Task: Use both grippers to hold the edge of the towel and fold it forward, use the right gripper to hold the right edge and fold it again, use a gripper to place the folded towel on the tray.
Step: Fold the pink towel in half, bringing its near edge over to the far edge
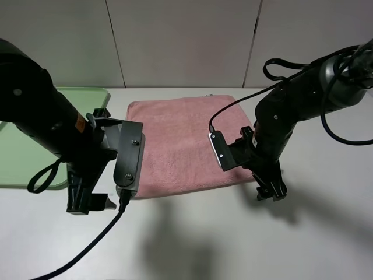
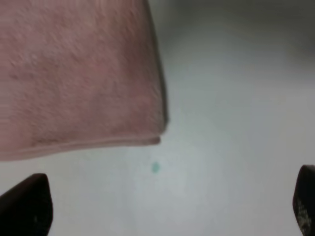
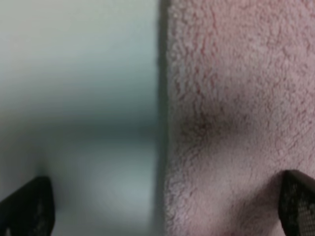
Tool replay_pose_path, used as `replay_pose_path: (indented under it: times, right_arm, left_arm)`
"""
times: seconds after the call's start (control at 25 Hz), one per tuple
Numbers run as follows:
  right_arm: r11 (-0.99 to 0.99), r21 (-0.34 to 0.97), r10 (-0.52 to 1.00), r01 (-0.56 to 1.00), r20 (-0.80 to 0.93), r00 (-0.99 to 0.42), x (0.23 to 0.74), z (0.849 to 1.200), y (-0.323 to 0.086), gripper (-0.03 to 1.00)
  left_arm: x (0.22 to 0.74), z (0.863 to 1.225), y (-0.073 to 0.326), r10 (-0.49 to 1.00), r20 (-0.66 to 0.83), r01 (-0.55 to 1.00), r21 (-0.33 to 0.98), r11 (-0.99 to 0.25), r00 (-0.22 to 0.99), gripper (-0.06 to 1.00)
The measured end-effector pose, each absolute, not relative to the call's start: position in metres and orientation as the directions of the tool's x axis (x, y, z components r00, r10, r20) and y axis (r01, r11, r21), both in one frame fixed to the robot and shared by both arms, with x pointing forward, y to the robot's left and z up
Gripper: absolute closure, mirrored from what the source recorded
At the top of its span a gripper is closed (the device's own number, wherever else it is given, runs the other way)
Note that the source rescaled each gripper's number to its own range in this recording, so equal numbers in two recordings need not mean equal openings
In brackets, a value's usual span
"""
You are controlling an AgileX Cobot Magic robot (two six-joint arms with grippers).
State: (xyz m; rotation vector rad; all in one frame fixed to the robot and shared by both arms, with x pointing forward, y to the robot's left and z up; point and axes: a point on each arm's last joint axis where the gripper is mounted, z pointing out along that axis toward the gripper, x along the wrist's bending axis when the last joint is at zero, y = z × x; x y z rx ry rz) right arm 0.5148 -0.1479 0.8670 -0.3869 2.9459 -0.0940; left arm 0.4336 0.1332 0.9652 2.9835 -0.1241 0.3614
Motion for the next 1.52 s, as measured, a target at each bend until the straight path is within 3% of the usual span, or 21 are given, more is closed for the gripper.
replay_pose_path:
  times: [1.04, 1.52]
  right_arm:
    - [0.976, -0.05, -0.218, -0.213, -0.15, -0.964, 0.514, 0.867, -0.146, -0.03]
    - [0.979, -0.039, -0.203, -0.199, -0.15, -0.968, 0.514, 0.867, -0.145, -0.03]
  left_arm:
    - [0.457, 0.878, 0.106, -0.019, 0.176, -0.045, 0.147, -0.988, 0.984, 0.0]
    - [0.462, 0.874, 0.102, -0.014, 0.223, -0.056, 0.186, -0.981, 0.975, 0.01]
